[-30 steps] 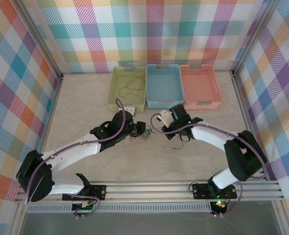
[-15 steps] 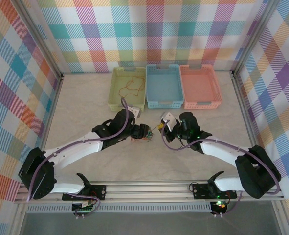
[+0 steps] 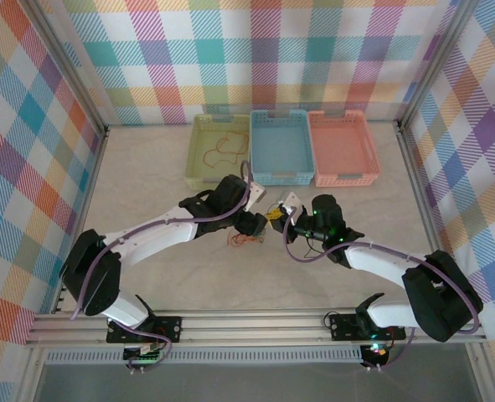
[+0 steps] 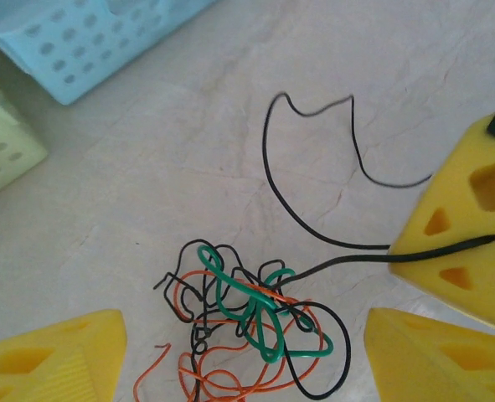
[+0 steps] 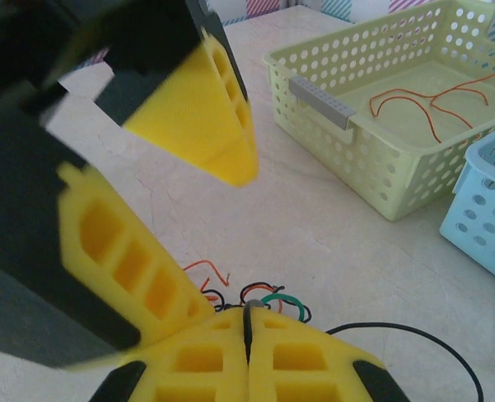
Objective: Untangle the cables
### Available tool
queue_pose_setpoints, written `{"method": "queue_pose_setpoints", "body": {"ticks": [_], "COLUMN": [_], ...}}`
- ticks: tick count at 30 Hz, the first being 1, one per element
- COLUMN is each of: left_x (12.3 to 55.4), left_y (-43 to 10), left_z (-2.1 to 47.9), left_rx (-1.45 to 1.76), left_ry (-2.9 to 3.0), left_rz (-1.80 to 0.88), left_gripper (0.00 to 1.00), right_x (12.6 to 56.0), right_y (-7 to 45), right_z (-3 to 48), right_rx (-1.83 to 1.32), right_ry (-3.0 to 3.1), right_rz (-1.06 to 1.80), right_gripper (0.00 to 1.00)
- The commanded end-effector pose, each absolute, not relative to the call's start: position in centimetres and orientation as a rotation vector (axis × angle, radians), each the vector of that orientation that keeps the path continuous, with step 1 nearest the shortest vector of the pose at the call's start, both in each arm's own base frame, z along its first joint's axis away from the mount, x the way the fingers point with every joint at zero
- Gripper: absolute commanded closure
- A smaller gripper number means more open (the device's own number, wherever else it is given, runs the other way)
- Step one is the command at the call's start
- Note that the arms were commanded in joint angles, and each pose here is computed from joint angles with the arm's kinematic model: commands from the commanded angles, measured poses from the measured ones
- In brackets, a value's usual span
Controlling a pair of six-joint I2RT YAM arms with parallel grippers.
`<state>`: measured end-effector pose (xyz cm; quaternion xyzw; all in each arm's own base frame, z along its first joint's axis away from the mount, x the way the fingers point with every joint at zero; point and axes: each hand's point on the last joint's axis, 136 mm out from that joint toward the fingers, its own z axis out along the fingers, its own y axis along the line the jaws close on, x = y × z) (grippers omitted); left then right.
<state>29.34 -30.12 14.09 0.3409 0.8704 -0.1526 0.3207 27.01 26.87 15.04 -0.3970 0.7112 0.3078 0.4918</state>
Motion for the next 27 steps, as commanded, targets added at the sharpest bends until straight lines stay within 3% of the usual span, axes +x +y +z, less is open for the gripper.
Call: {"method": "queue_pose_setpoints", "body": {"ticks": [1,10,27], "left_x": [29.3,31.3,30.9], "left_y": [-31.5,-31.2,-31.7], "left_z": [15.4,13.3,12.6], "left_rx": [1.022,1.071,1.092], "left_ry": [2.184,2.133,2.014], "left_rz": [-0.418,-0.321,-0.463], "left_gripper": [0.25,0.29,0.31], "right_x": [26.8,26.4,25.2], "right_y": [26.8,26.6,27.0], "right_z": [15.6,15.9,17.1], "right_rx": [-0.95,-0.932,-0.957], "right_ry": [1.694,1.67,1.62], "right_rz": [0.766,0.773,0.839], "right_gripper": [1.0,1.0,1.0]}}
